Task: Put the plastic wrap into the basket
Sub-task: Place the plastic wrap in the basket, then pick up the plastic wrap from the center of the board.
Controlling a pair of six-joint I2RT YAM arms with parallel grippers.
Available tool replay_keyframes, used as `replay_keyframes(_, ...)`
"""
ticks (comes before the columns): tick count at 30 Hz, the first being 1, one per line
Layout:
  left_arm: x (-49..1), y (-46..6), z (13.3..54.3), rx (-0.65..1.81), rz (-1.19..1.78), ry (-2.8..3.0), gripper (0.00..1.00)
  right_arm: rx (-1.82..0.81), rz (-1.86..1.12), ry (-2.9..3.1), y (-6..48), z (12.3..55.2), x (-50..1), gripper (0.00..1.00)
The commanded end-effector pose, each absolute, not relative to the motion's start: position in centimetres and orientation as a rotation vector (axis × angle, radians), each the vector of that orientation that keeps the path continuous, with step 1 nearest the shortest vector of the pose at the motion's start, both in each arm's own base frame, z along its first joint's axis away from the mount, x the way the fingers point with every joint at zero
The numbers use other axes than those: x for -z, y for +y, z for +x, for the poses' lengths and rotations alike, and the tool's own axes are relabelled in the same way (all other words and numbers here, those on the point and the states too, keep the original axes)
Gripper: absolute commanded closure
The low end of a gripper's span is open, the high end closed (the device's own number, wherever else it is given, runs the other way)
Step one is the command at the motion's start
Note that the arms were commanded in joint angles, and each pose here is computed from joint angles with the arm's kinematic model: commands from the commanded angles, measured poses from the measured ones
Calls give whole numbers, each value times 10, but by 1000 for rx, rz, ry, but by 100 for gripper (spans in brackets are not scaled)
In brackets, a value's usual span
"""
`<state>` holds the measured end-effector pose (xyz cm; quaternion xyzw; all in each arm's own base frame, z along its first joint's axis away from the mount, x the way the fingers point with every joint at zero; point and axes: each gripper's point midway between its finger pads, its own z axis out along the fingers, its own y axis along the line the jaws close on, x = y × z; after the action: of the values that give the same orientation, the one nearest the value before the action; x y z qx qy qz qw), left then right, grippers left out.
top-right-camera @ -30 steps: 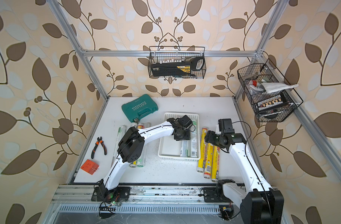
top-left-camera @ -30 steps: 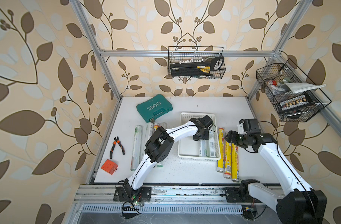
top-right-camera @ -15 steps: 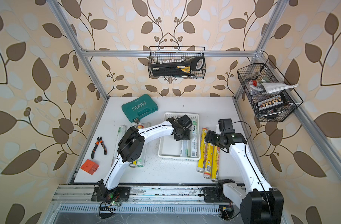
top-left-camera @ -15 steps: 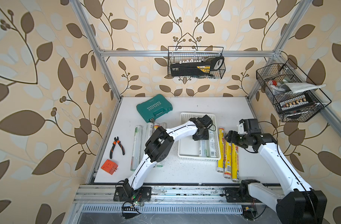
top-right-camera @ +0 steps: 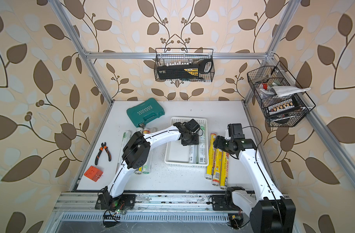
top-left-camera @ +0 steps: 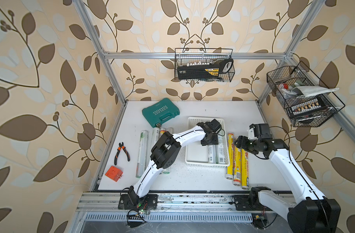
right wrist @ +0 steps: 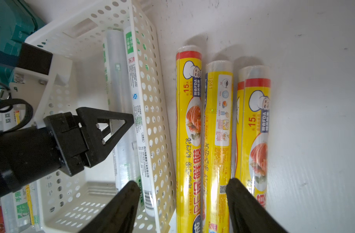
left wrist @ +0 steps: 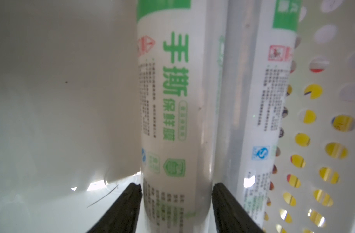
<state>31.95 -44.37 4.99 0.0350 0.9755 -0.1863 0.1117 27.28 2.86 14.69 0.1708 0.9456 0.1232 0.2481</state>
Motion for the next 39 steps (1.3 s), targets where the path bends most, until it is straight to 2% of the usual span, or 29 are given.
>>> replay_keyframes(1, -83, -450, 325, 623, 106, 2795, 37, -354, 451, 2577, 30, 270, -148, 29)
replay_keyframes(17, -177, -410, 324, 530, 188, 2636, 30, -393, 423, 2545, 35, 267, -163, 29)
replay_keyframes(23, -211, -387, 318, 491, 212, 2577, 23, -449, 405, 2520, 42, 264, -173, 29)
replay_keyframes(31, -239, -327, 309, 301, 160, 2517, 8, -557, 409, 2497, 59, 263, -189, 28)
replay_keyframes(39, -243, -242, 288, 148, 23, 2479, 4, -529, 262, 2495, 120, 268, -206, 28)
